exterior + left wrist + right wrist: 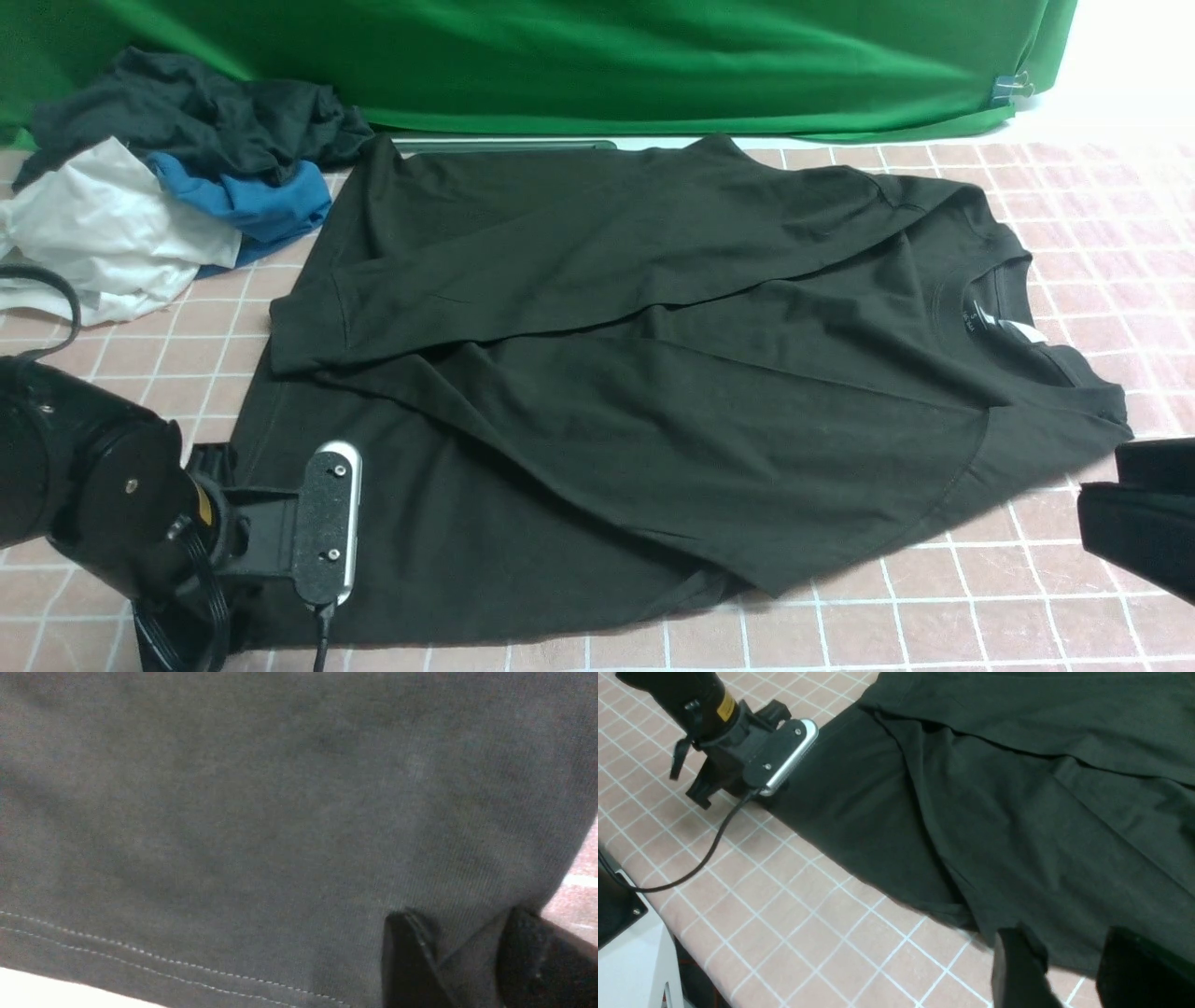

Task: Fold a long-sleeved shirt over a pink coffee tablecloth.
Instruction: 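Grasp the near edge of the shirt at its hem and shoulder corners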

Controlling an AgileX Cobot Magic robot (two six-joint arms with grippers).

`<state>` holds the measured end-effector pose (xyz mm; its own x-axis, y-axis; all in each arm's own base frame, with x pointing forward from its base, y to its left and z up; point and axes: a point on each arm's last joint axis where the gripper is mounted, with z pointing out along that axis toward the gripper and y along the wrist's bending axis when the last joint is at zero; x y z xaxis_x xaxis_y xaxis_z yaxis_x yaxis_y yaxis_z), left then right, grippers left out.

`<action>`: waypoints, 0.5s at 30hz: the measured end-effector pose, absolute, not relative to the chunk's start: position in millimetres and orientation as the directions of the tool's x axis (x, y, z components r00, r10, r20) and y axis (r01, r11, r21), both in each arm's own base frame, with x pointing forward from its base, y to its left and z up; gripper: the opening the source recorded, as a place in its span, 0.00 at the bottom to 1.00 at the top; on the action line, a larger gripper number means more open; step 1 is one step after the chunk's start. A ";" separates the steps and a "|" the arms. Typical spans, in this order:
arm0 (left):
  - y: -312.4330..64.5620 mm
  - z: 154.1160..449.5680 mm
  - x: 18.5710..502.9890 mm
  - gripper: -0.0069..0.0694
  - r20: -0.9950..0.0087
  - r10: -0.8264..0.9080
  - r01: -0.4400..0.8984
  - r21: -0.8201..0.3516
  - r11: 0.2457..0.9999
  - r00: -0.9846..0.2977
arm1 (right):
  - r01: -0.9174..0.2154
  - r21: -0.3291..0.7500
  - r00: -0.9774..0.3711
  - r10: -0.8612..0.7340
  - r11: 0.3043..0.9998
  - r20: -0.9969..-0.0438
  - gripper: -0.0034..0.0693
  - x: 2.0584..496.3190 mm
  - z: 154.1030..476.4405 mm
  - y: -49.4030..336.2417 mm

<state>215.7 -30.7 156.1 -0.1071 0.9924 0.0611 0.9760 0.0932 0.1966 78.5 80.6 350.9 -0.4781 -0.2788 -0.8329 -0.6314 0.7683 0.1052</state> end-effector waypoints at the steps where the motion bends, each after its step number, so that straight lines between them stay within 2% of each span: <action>1: -30.6 156.7 215.5 0.37 0.061 0.992 0.976 0.197 0.093 -0.107 | -0.632 0.105 -0.477 -0.278 0.768 -0.834 0.38 78.5 351.0 80.7; 5: -29.8 161.8 215.2 0.19 0.063 0.993 0.971 0.227 0.081 -0.097 | -0.632 0.106 -0.477 -0.277 0.768 -0.834 0.38 78.5 351.1 80.8; 7: -29.5 166.1 214.3 0.13 0.060 0.993 0.966 0.244 0.080 -0.097 | -0.632 0.106 -0.477 -0.277 0.768 -0.834 0.38 78.5 351.1 80.8; 15: -27.1 185.1 205.6 0.11 0.051 0.993 0.953 0.291 0.089 -0.108 | -0.631 0.068 -0.518 -0.355 0.773 -0.778 0.38 89.4 348.6 93.4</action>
<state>205.6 -27.1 185.1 -0.1080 0.9928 0.0512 0.9525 0.0886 0.2913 89.4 93.4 348.6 -0.5182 -0.3546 -0.7783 -0.6312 0.7726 0.0683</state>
